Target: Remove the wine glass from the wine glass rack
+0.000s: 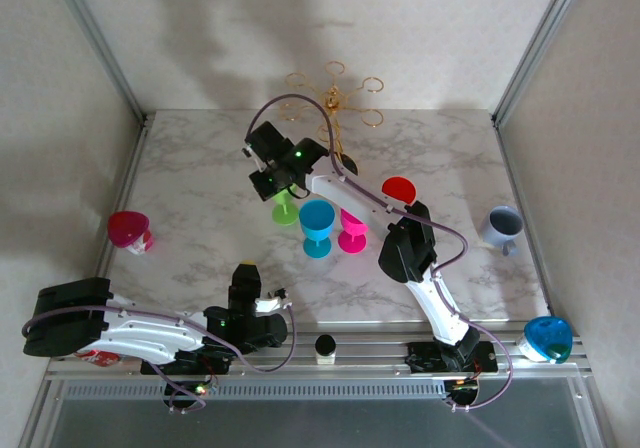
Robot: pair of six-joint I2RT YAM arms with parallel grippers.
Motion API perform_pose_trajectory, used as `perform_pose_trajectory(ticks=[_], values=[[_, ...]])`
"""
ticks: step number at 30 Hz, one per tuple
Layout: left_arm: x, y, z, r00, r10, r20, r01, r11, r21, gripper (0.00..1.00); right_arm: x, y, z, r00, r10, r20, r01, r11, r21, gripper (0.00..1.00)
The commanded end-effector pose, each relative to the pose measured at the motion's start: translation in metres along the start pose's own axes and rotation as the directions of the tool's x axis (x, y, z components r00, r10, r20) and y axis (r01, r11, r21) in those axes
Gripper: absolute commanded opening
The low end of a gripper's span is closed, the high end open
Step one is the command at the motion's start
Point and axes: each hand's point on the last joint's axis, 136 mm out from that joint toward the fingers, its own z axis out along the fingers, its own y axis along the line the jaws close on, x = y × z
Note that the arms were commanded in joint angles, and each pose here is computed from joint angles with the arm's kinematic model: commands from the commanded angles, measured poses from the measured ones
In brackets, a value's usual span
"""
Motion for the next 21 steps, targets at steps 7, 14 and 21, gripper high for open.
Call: perform_pose_trajectory(ticks=[7, 14, 21], values=[[-0.004, 0.008, -0.002, 0.999, -0.042, 0.009, 0.042, 0.999, -0.011, 0.41, 0.007, 0.002, 0.012, 1.000, 0.002, -0.016, -0.001, 1.000, 0.021, 0.23], [-0.004, 0.007, -0.002, 0.999, -0.044, 0.011, 0.044, 0.999, -0.010, 0.41, 0.005, 0.001, 0.003, 1.000, 0.001, -0.006, -0.001, 1.000, 0.028, 0.32], [-0.007, 0.012, -0.002, 0.998, -0.069, 0.012, 0.069, 0.997, -0.015, 0.41, -0.006, -0.001, -0.022, 0.999, 0.002, 0.034, -0.003, 0.999, 0.034, 0.36]])
